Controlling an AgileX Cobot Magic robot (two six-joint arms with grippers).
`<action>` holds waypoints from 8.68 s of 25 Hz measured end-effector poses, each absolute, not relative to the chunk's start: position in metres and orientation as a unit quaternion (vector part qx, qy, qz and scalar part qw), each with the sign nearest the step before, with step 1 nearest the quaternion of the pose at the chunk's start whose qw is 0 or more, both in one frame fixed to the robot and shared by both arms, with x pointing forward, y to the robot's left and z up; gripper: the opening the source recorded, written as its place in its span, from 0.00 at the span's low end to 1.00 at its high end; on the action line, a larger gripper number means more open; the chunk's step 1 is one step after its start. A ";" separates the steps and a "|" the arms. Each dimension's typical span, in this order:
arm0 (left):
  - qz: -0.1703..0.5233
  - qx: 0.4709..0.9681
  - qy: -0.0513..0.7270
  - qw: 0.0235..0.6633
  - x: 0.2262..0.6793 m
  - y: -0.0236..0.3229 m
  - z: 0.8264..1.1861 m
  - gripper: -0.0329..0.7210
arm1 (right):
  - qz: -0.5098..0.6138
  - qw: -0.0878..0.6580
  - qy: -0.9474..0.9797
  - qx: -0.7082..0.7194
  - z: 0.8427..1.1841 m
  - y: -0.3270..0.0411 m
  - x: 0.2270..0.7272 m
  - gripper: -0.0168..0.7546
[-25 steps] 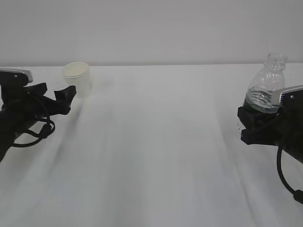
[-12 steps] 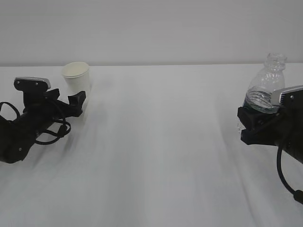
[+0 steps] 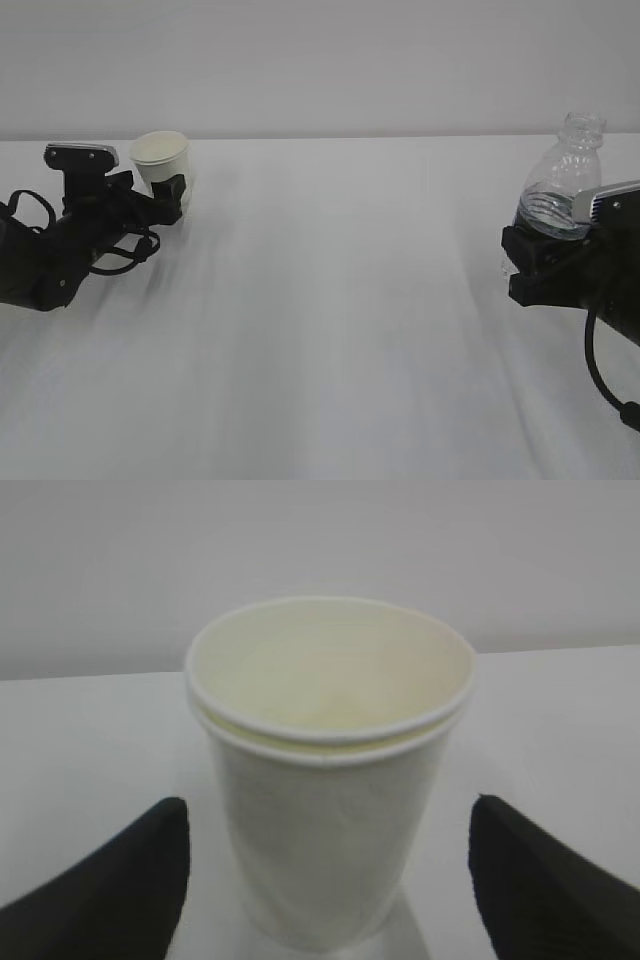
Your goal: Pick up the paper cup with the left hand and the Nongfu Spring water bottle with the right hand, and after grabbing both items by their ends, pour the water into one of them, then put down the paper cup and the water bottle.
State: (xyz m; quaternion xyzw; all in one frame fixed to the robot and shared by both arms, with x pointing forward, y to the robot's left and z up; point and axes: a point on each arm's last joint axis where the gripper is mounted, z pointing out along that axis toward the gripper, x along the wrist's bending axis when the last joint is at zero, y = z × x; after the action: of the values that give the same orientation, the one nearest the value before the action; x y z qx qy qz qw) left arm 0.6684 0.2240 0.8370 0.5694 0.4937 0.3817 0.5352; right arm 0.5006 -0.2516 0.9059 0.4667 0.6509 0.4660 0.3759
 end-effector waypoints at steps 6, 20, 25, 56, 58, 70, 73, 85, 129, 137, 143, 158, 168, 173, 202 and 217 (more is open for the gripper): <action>0.379 0.574 0.497 0.529 0.674 0.223 0.838 0.88 | 0.466 0.376 0.651 0.467 0.906 -0.252 0.501 0.55; 0.384 0.564 0.482 0.549 0.668 0.223 0.809 0.96 | 0.466 0.376 0.651 0.466 0.906 -0.252 0.501 0.55; 0.394 0.555 0.476 0.558 0.677 0.223 0.814 0.96 | 0.466 0.376 0.651 0.466 0.906 -0.252 0.501 0.55; 0.397 0.533 0.460 0.589 0.711 0.219 0.820 0.94 | 0.466 0.376 0.651 0.466 0.906 -0.252 0.501 0.55; 0.395 0.535 0.463 0.586 0.710 0.219 0.816 0.94 | 0.466 0.376 0.651 0.466 0.906 -0.252 0.501 0.55; 0.395 0.535 0.463 0.586 0.710 0.219 0.815 0.86 | 0.466 0.377 0.649 0.469 0.906 -0.252 0.501 0.55; 0.396 0.533 0.461 0.589 0.710 0.219 0.816 0.77 | 0.466 0.378 0.648 0.470 0.906 -0.252 0.501 0.55; 0.390 0.546 0.442 0.596 0.705 0.216 0.814 0.67 | 0.465 0.379 0.646 0.472 0.906 -0.253 0.501 0.55; 0.097 0.741 0.111 0.655 0.539 0.054 0.875 0.66 | 0.457 0.375 0.648 0.480 0.905 -0.254 0.501 0.54; 0.067 0.745 0.085 0.658 0.521 0.034 0.874 0.66 | 0.444 0.377 0.661 0.474 0.903 -0.254 0.500 0.54; 0.067 0.742 0.093 0.661 0.519 0.030 0.875 0.64 | 0.435 0.382 0.672 0.462 0.902 -0.254 0.500 0.54; 0.068 0.741 0.096 0.662 0.519 0.030 0.875 0.63 | 0.412 0.389 0.706 0.424 0.899 -0.252 0.498 0.54; 0.046 0.740 0.058 0.668 0.500 0.005 0.879 0.62 | 0.381 0.400 0.735 0.393 0.900 -0.253 0.496 0.54; 0.045 0.740 0.056 0.669 0.500 0.004 0.880 0.62 | 0.366 0.424 0.746 0.361 0.914 -0.254 0.494 0.54; 0.050 0.736 0.067 0.671 0.502 0.004 0.880 0.62 | 0.276 0.475 0.799 0.244 0.925 -0.257 0.489 0.54; 0.051 0.736 0.069 0.672 0.502 0.005 0.880 0.62 | 0.225 0.543 0.793 0.160 0.933 -0.259 0.493 0.54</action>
State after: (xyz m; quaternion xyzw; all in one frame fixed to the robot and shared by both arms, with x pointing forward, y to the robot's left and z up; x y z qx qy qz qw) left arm 0.5019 0.0045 0.8802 0.7357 0.0692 0.0509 0.6718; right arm 0.4930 -0.2593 0.9327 0.1597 0.7927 0.2254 0.5434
